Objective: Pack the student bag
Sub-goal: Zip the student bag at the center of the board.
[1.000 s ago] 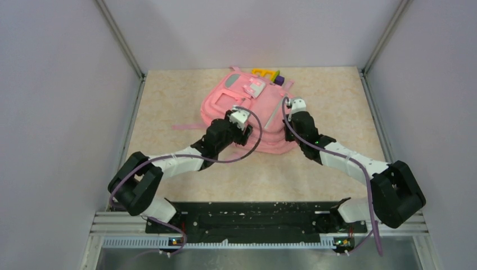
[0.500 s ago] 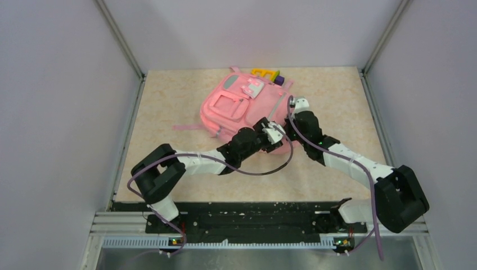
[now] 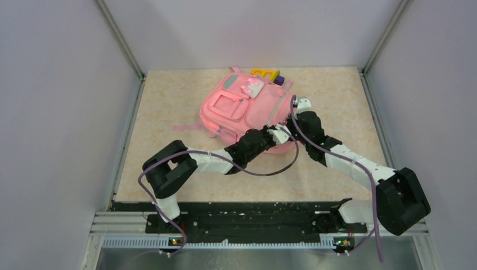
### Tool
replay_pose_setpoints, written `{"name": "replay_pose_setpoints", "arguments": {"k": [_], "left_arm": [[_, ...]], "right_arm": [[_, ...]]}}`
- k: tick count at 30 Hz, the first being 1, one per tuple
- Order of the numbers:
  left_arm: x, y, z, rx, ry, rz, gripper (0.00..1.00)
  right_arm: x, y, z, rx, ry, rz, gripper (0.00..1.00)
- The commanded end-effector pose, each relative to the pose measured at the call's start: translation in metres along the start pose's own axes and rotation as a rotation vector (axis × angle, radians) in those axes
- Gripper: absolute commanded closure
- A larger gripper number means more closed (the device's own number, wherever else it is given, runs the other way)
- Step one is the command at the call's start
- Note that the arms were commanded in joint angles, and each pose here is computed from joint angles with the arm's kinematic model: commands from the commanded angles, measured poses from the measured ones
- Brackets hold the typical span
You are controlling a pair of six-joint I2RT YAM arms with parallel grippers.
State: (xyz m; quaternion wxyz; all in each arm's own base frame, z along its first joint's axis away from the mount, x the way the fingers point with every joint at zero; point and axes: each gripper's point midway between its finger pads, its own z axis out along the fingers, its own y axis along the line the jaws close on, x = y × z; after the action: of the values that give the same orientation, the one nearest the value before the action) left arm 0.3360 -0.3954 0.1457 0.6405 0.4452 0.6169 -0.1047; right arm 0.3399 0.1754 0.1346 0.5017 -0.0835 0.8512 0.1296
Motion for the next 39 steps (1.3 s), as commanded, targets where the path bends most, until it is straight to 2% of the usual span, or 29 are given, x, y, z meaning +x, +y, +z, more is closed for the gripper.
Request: {"name": "replay_pose_setpoints", "arguments": {"k": [1, 5, 11, 17, 21, 22, 26, 28, 31, 34, 39], "left_arm": [[0.004, 0.027, -0.013, -0.151, 0.009, -0.016, 1.0], [0.011, 0.031, -0.039, -0.181, 0.026, -0.051, 1.0], [0.032, 0.036, -0.092, -0.206, 0.107, -0.161, 1.0], [0.054, 0.048, -0.15, -0.286, 0.224, -0.286, 1.0], [0.057, 0.048, -0.172, -0.274, 0.258, -0.307, 1.0], [0.053, 0.046, -0.174, -0.253, 0.259, -0.312, 0.98], [0.021, 0.034, -0.168, -0.124, 0.189, -0.337, 0.59], [-0.004, 0.028, -0.159, -0.051, 0.134, -0.36, 0.49], [-0.032, 0.022, -0.141, 0.011, 0.084, -0.357, 0.41], [-0.056, 0.021, -0.118, 0.041, 0.045, -0.344, 0.38], [-0.056, 0.026, -0.074, -0.023, 0.103, -0.303, 0.33]], "right_arm": [[-0.03, 0.005, -0.001, -0.015, -0.074, 0.035, 1.0], [-0.039, -0.007, 0.008, 0.062, -0.062, 0.037, 1.0], [-0.056, -0.026, 0.023, 0.082, -0.062, 0.04, 1.0], [-0.06, -0.019, 0.043, 0.012, -0.022, -0.039, 1.0], [-0.06, 0.0, 0.041, -0.097, -0.01, -0.058, 1.0], [-0.06, 0.003, 0.04, -0.119, -0.01, -0.063, 1.0], [-0.048, 0.023, 0.031, -0.24, 0.025, -0.073, 1.0], [-0.042, 0.026, 0.028, -0.265, 0.041, -0.07, 1.0], [-0.037, 0.027, 0.023, -0.276, 0.05, -0.066, 1.0], [-0.036, 0.026, 0.018, -0.275, 0.045, -0.065, 1.0], [-0.035, 0.027, 0.015, -0.277, 0.043, -0.061, 1.0]]}}
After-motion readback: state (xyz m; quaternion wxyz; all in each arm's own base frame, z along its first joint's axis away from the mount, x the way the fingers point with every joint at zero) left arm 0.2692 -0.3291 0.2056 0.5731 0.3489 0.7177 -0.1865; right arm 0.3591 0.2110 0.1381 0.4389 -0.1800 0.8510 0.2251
